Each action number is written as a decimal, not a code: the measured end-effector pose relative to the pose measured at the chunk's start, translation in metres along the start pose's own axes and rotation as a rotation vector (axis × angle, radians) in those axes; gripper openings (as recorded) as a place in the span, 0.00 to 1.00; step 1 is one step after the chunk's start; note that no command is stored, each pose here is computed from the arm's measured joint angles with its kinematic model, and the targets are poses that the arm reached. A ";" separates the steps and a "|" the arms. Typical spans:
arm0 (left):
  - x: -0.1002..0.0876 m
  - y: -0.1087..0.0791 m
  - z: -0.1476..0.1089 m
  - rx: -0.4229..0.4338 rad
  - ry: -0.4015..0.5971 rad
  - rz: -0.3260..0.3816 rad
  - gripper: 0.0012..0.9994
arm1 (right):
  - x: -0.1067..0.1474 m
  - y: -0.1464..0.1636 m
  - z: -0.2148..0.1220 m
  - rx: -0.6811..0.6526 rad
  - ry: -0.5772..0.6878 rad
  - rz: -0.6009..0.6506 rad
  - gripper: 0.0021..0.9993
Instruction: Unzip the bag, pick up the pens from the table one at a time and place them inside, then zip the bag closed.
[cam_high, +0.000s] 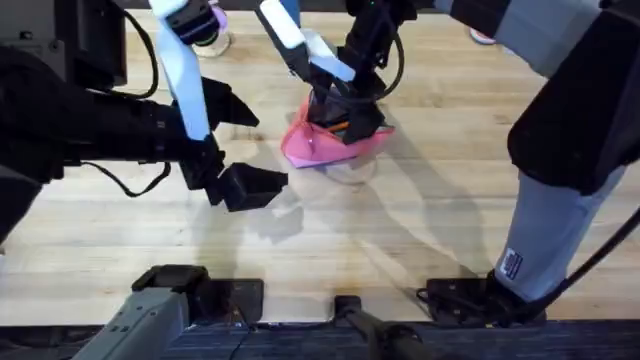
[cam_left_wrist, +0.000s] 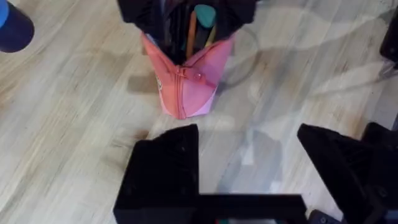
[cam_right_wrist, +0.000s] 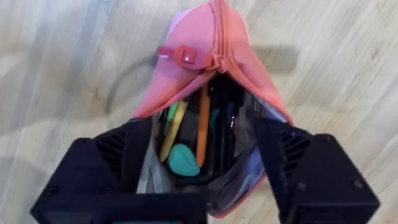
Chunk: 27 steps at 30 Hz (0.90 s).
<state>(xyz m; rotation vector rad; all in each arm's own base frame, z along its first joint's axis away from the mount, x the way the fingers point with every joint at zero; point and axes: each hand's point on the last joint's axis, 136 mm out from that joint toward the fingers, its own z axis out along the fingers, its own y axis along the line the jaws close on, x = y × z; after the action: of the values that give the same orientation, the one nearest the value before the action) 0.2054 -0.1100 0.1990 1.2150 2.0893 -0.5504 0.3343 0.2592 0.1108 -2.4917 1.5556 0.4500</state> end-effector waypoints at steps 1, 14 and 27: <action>0.000 0.000 0.000 0.000 0.000 0.000 0.99 | 0.000 0.000 0.000 -0.001 0.000 0.001 0.99; 0.000 0.000 0.000 0.000 0.000 0.000 0.99 | -0.005 0.005 -0.014 0.019 -0.003 0.000 1.00; 0.001 -0.002 0.000 0.006 0.005 0.053 1.00 | -0.021 0.013 -0.069 0.153 -0.032 0.038 1.00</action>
<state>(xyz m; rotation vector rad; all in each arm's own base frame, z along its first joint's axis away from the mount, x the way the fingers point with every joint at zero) 0.2035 -0.1099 0.1981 1.2726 2.0550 -0.5298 0.3256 0.2510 0.1833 -2.3335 1.5645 0.3594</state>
